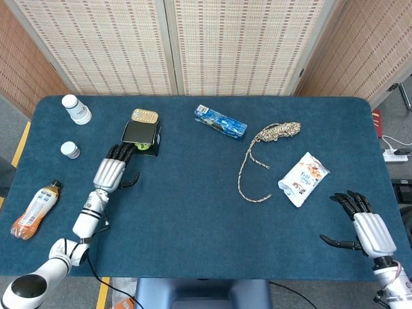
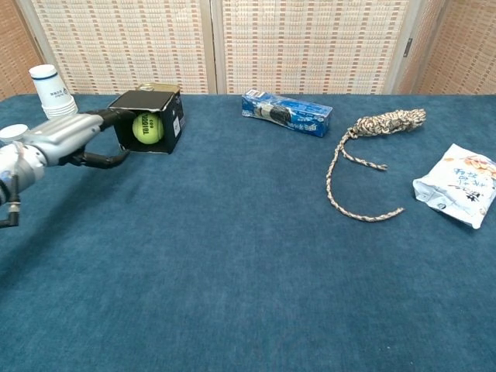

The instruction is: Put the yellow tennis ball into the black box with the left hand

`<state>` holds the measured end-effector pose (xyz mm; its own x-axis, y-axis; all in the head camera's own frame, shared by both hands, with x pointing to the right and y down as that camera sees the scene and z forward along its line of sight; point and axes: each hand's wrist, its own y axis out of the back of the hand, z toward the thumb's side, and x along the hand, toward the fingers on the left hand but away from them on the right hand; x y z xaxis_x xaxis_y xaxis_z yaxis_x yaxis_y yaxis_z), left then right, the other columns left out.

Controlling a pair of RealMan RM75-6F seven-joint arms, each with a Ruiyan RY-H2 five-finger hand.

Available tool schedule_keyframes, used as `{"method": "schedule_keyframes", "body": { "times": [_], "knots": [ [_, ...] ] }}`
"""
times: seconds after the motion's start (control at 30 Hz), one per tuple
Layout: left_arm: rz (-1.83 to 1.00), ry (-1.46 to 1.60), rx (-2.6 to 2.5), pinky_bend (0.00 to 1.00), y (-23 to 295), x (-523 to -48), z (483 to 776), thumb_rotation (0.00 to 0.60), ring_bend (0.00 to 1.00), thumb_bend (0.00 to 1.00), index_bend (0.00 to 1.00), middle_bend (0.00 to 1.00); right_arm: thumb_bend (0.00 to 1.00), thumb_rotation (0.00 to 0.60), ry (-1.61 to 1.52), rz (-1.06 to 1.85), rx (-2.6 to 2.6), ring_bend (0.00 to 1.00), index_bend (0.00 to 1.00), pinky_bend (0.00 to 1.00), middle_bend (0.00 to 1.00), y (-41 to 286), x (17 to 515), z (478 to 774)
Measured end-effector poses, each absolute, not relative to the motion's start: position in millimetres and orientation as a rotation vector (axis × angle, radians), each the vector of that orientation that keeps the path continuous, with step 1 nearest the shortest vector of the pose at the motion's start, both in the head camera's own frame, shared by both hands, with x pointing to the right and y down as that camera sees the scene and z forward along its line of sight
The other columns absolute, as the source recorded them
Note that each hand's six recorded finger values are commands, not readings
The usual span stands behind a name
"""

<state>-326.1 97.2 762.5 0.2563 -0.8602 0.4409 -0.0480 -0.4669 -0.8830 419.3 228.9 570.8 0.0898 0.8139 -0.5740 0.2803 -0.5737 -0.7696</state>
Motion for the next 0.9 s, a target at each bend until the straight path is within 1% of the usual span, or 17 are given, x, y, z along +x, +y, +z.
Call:
{"method": "schedule_keyframes", "body": {
  "times": [0.1,0.13,0.2,0.23,0.27,0.3,0.33,0.37,0.4,0.47,0.5,0.57,0.6,0.67,0.73,0.8,0.9],
  "knots": [
    [-1.289,0.853,-1.703,0.00,111.2,-341.2,746.3,0.135,0.00,0.39,0.06,0.00,0.00,0.543,-1.079,1.480,-1.909,0.02,0.20,0.00,0.12,230.5,419.9,567.1],
    [-1.294,0.856,-1.698,0.02,117.4,-345.8,741.7,0.134,0.00,0.39,0.09,0.01,0.00,0.543,-1.080,1.475,-1.909,0.02,0.20,0.00,0.12,231.1,420.1,566.1],
    [-1.308,0.876,-1.694,0.19,134.9,-357.1,727.6,0.136,0.08,0.39,0.19,0.11,0.00,0.543,-1.082,1.464,-1.912,0.02,0.20,0.00,0.12,232.6,420.3,563.8],
    [-1.314,0.891,-1.693,0.35,143.4,-362.0,719.9,0.155,0.18,0.40,0.28,0.20,0.00,0.544,-1.084,1.458,-1.913,0.02,0.20,0.00,0.12,233.2,420.5,562.8],
    [-1.320,0.914,-1.691,0.58,152.5,-367.4,711.0,0.239,0.37,0.45,0.44,0.36,0.00,0.544,-1.085,1.453,-1.913,0.02,0.20,0.00,0.12,233.8,420.6,561.7],
    [-1.330,0.959,-1.683,0.69,165.4,-375.9,697.0,0.319,0.47,0.48,0.54,0.46,0.00,0.544,-1.086,1.446,-1.912,0.02,0.20,0.00,0.12,234.8,420.4,560.3],
    [-1.335,1.002,-1.675,0.85,175.4,-382.3,685.4,0.471,0.64,0.53,0.71,0.64,0.00,0.544,-1.085,1.440,-1.913,0.02,0.20,0.00,0.12,235.6,420.1,559.2],
    [-1.338,1.068,-1.659,0.93,189.0,-391.0,669.3,0.558,0.74,0.56,0.82,0.76,0.00,0.543,-1.084,1.434,-1.914,0.02,0.21,0.00,0.12,236.5,419.6,558.3],
    [-1.340,1.119,-1.643,0.97,199.4,-398.1,657.5,0.596,0.80,0.58,0.89,0.84,0.00,0.543,-1.081,1.425,-1.916,0.02,0.21,0.00,0.12,237.7,418.7,557.1],
    [-1.340,1.208,-1.605,1.00,217.6,-411.4,636.1,0.600,0.86,0.61,0.96,0.93,0.00,0.543,-1.079,1.414,-1.920,0.02,0.21,0.00,0.12,239.4,417.3,555.6],
    [-1.338,1.246,-1.581,1.00,226.8,-419.0,624.9,0.600,0.88,0.62,0.98,0.95,0.00,0.543,-1.077,1.407,-1.923,0.03,0.21,0.00,0.12,240.4,416.2,554.6],
    [-1.350,1.267,-1.545,1.00,239.5,-431.9,613.5,0.600,0.93,0.66,0.99,0.99,0.00,0.543,-1.073,1.395,-1.928,0.03,0.21,0.00,0.12,241.9,414.1,553.5],
    [-1.372,1.262,-1.508,1.00,250.7,-446.1,606.3,0.600,0.94,0.66,0.99,1.00,0.00,0.543,-1.067,1.393,-1.931,0.03,0.21,0.00,0.12,242.8,413.1,553.7],
    [-1.402,1.239,-1.468,1.00,262.0,-462.0,599.6,0.600,0.99,0.67,1.00,1.00,0.00,0.544,-1.055,1.395,-1.933,0.03,0.21,0.00,0.12,243.4,411.6,554.8],
    [-1.451,1.193,-1.420,1.00,276.7,-482.4,592.5,0.600,1.00,0.68,1.00,1.00,0.00,0.543,-1.042,1.394,-1.938,0.04,0.21,0.00,0.12,243.9,409.2,555.8],
    [-1.473,1.160,-1.409,1.00,282.7,-492.1,588.6,0.600,1.00,0.69,1.00,1.00,0.00,0.543,-1.039,1.392,-1.939,0.04,0.22,0.00,0.12,243.9,408.1,556.1],
    [-1.484,1.145,-1.445,1.00,287.4,-491.2,588.1,0.600,1.00,0.69,1.00,1.00,0.00,0.543,-1.036,1.403,-1.938,0.04,0.22,0.00,0.12,244.0,409.0,558.1]
  ]
}}
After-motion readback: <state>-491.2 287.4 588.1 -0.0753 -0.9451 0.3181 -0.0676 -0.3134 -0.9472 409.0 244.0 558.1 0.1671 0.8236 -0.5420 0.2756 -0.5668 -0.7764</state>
